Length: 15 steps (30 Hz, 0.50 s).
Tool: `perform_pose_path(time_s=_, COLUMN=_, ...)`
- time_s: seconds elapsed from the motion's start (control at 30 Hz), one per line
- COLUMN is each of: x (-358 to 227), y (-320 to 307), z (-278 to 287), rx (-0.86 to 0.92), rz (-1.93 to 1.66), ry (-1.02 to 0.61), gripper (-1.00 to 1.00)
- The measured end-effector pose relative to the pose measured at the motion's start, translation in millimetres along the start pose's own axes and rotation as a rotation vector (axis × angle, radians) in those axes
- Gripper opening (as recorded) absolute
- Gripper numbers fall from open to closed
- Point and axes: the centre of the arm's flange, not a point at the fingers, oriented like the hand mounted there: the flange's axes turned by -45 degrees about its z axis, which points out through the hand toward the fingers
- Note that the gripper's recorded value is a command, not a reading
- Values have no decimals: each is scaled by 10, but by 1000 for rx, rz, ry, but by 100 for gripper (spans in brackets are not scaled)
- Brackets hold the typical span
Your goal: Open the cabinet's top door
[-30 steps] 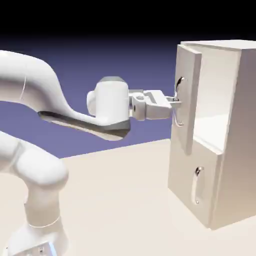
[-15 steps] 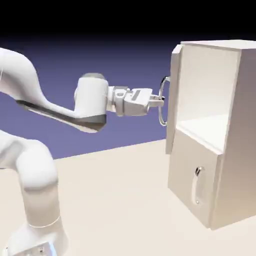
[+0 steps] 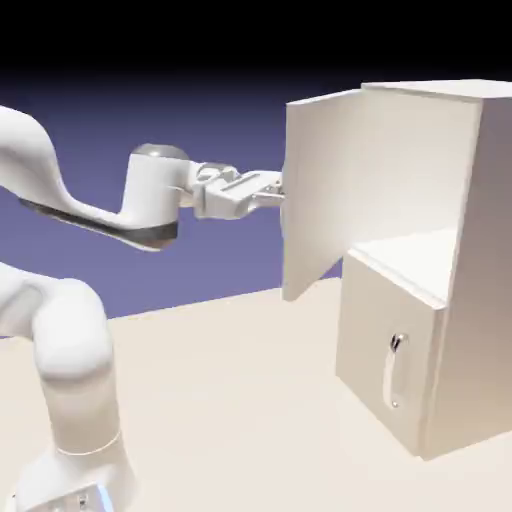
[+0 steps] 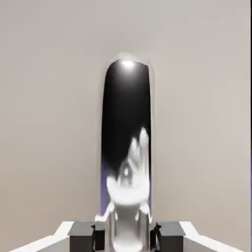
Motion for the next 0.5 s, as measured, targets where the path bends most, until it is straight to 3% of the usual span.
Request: perform_pose_path(time_s=0.5, x=1, y=-778, z=-804, rx=-414, rz=0, ry=0, gripper=-100)
